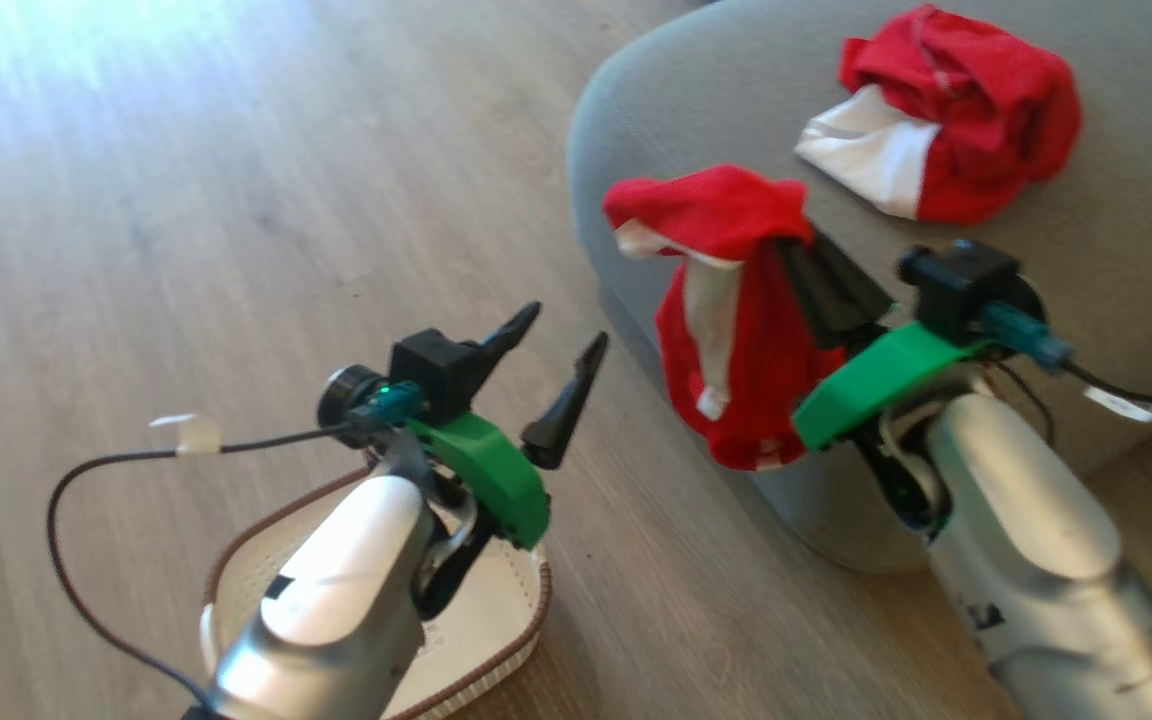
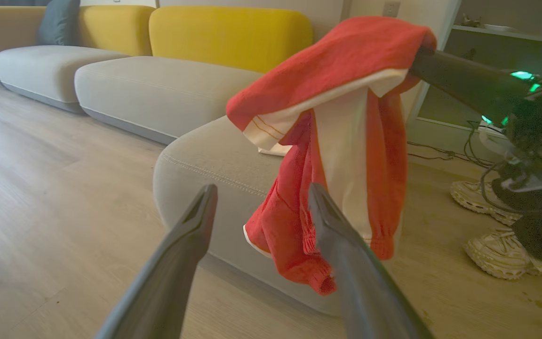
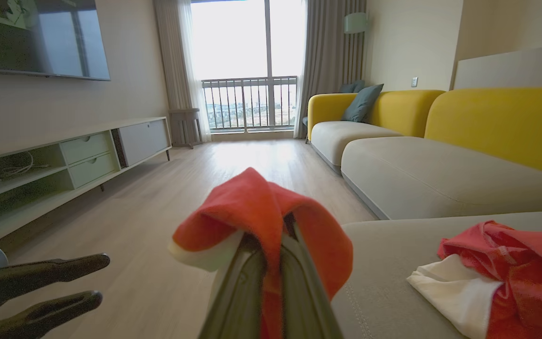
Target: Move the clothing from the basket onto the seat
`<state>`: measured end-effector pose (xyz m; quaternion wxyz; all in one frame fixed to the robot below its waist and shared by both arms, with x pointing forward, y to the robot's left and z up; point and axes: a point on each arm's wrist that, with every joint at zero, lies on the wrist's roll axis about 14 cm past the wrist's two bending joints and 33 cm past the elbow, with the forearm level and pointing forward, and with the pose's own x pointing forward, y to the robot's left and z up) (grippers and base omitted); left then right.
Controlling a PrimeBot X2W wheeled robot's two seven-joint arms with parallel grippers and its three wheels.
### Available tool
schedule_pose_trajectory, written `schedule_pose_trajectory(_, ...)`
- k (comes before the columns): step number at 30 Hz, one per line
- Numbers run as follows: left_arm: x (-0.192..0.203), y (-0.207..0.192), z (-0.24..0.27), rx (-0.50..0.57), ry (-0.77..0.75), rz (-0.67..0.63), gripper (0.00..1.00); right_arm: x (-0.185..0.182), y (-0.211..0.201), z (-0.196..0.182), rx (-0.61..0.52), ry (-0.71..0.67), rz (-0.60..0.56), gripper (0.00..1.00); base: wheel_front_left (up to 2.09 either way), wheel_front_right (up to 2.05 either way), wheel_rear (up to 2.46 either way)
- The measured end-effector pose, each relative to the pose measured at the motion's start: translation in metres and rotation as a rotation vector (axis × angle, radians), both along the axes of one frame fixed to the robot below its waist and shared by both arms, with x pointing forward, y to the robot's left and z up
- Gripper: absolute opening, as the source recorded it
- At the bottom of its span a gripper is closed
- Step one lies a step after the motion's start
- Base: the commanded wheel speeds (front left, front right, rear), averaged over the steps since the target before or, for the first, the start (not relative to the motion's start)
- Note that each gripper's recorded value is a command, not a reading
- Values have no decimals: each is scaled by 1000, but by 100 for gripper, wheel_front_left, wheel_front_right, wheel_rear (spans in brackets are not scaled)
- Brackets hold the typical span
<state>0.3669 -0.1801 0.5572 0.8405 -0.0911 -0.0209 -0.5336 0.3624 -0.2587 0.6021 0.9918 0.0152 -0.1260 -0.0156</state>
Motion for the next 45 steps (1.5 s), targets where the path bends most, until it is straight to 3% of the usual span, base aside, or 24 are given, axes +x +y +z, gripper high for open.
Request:
schedule_pose_trajectory(4,-18,-24,0,3,-9,-93,100,-20,-32,-4,13,-5,-97,0,0,0,0)
schedule_pose_trajectory(14,-29,-49,4,-22,3,-199,100,-47,-57,-12,-12,-5,-212,0,0,0,0)
schedule_pose_trajectory(20,-33,-54,-7,-28,35,-240,100,-48,-75,-8,-137,60,-250,0,0,0,0)
schedule_pose_trajectory(29,-3,-44,-43,-18,86,-244,100,4,-114,71,-460,36,-300,0,0,0,0)
schedule_pose_trajectory(35,14,-34,-77,-1,139,-248,100,44,-134,118,-554,5,-354,0,0,0,0)
schedule_pose_trajectory(40,27,-33,-89,-14,152,-254,100,77,-148,130,-615,43,-397,0,0,0,0)
schedule_pose_trajectory(45,36,-26,-109,2,189,-249,100,83,-193,155,-645,66,-552,0,0,0,0)
